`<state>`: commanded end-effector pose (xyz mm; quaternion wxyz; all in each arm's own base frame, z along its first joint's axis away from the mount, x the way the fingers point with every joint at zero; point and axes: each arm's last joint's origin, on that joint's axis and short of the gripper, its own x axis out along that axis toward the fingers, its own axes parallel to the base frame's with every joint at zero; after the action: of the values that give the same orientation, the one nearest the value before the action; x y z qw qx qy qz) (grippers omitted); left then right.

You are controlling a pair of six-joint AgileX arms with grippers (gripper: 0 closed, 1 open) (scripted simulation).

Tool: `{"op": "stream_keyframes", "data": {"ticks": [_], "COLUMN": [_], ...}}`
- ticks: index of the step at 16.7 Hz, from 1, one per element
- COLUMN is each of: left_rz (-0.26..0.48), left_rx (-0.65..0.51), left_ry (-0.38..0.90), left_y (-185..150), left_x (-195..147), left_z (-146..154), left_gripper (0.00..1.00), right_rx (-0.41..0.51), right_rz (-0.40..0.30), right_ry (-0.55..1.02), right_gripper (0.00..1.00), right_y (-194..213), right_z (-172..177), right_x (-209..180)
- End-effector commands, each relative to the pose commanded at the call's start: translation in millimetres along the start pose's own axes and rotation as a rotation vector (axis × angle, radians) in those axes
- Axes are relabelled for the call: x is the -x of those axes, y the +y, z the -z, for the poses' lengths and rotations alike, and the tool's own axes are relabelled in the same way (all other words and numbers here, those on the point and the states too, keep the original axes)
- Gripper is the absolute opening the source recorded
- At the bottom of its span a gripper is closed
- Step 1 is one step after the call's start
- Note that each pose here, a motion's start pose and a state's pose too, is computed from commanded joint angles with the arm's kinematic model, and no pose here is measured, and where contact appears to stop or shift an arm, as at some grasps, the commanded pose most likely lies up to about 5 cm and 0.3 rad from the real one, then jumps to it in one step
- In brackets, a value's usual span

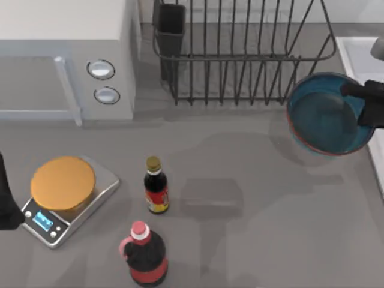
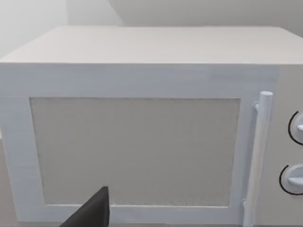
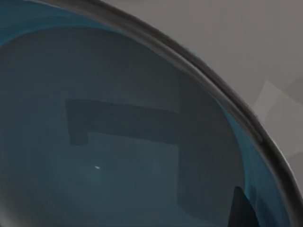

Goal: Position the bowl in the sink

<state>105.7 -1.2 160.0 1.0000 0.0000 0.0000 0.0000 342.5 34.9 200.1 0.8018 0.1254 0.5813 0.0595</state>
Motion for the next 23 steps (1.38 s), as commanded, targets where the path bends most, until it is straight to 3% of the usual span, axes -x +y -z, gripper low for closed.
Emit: {"op": "stream_keyframes", "data": {"ticks": [4, 8, 12, 17, 20, 23], "left_rz": [0.0, 0.0, 0.0, 0.0, 0.0, 0.0], "left_rx": [0.0, 0.0, 0.0, 0.0, 0.0, 0.0], "left_ry": [0.0, 0.0, 0.0, 0.0, 0.0, 0.0], "left_y": [0.0, 0.0, 0.0, 0.0, 0.0, 0.0], "left_x": [0.0, 0.0, 0.0, 0.0, 0.0, 0.0], "left_z": [0.0, 0.0, 0.0, 0.0, 0.0, 0.0], "left_gripper": [1.0, 1.0, 1.0, 1.0, 1.0, 1.0], "right_rx": [-0.033, -0.028, 0.048, 0.202, 0.259, 0.263], "right_rz": [-0.064, -0.075, -0.024, 0.091, 0.133, 0.136], "right_ry": [-0.18, -0.43, -0.762, -1.136, -1.24, -1.247], "right_gripper": [0.0, 0.0, 0.0, 0.0, 0.0, 0.0], "right_y": [-57.6, -110.1, -146.0, -164.5, -166.1, -166.1], "right_z": [13.9, 33.8, 43.6, 45.7, 46.1, 46.1], "right_x": [-28.2, -34.4, -8.0, 50.3, 71.8, 73.4]}}
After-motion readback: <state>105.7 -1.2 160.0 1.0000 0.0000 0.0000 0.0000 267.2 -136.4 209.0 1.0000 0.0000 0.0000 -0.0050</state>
